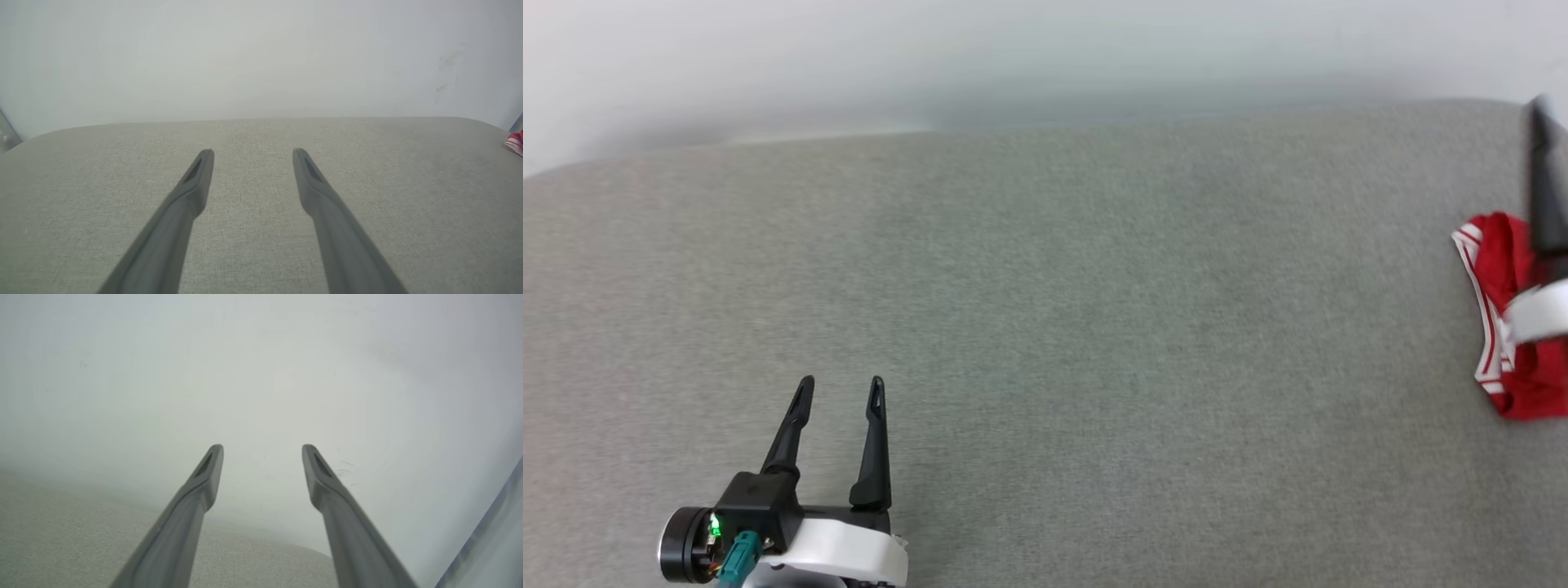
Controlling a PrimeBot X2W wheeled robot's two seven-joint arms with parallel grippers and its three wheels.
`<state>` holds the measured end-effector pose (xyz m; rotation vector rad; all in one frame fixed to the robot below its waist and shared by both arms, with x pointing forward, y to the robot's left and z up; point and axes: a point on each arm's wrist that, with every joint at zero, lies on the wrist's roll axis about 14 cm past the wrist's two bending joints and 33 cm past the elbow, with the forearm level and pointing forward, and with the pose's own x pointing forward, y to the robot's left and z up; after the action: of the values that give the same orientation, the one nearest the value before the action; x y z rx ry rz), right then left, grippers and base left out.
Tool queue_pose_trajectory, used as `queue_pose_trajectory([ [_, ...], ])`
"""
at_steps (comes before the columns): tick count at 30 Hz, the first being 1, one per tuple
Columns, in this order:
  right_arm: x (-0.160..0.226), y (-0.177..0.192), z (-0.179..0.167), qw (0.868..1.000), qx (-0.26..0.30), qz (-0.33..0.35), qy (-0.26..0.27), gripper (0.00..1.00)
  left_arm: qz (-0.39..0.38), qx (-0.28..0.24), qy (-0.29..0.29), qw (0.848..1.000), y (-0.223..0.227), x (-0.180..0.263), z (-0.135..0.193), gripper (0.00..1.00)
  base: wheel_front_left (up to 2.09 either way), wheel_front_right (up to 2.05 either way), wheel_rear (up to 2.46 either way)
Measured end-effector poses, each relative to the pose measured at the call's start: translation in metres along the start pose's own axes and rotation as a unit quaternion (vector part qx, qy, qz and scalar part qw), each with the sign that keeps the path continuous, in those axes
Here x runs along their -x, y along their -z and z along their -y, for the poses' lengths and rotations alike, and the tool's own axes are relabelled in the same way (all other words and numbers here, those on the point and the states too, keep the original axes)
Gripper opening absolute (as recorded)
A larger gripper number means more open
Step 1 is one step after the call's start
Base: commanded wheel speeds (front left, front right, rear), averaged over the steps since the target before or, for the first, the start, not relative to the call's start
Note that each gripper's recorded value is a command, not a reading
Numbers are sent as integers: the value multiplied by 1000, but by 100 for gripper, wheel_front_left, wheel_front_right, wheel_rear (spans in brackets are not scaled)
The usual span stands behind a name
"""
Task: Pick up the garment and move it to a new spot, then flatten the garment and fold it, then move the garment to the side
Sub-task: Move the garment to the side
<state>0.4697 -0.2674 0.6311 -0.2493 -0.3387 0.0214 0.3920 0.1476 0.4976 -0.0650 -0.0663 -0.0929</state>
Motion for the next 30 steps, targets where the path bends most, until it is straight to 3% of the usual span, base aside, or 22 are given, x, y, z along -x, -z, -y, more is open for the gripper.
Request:
queue_pose_trajectory([
  [9,52,12,-81,994,-102,-15,-34,100,13,1,-41,999,-14,28,-21,100,0,0,0],
  [14,80,23,-105,989,-133,-44,-46,100,14,1,-55,998,-16,42,-27,100,0,0,0],
  [30,138,33,-119,980,-178,-87,-25,100,19,8,-70,997,-19,68,-32,100,0,0,0],
])
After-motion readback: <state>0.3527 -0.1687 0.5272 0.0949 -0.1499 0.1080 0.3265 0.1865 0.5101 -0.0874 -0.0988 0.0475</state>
